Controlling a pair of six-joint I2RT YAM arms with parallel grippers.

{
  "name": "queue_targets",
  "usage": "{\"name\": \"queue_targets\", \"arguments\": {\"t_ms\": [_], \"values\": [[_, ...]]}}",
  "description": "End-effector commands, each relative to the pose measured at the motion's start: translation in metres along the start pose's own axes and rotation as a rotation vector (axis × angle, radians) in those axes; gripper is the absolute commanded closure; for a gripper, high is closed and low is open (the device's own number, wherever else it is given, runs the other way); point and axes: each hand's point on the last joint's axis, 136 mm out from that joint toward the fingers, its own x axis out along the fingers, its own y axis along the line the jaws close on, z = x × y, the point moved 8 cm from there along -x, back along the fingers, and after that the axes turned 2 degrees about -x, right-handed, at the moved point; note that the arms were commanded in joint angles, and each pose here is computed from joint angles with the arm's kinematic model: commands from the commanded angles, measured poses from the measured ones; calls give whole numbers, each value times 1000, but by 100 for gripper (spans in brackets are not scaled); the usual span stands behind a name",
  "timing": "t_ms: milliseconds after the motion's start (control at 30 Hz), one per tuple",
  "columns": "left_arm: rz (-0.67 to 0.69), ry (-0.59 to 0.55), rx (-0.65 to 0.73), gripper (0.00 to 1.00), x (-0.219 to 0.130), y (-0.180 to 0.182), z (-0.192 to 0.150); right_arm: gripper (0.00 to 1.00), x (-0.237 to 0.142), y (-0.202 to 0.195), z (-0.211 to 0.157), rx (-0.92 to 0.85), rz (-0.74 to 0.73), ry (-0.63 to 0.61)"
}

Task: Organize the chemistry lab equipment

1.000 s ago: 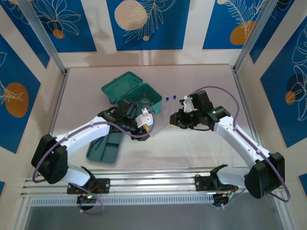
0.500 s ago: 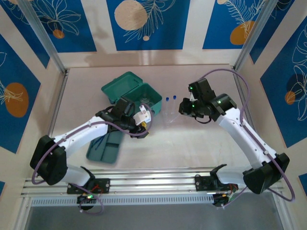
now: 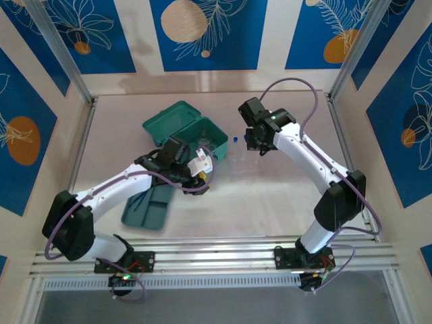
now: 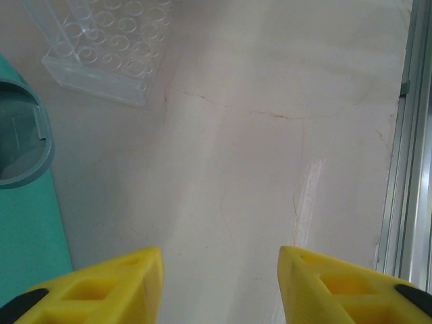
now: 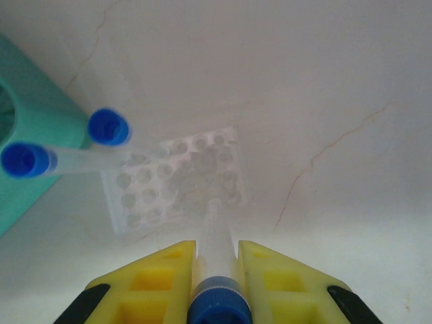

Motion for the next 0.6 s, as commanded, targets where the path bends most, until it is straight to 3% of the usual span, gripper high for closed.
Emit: {"name": "queue_targets", "arguments": {"t_ms": [0,567], "values": [[-8,-2,3,52,-5,-3,-2,87,2,-6,15,-8,-34,-19],[2,-5,12,52,-7,-3,-2,87,37,-5,36,55,78,33]]}}
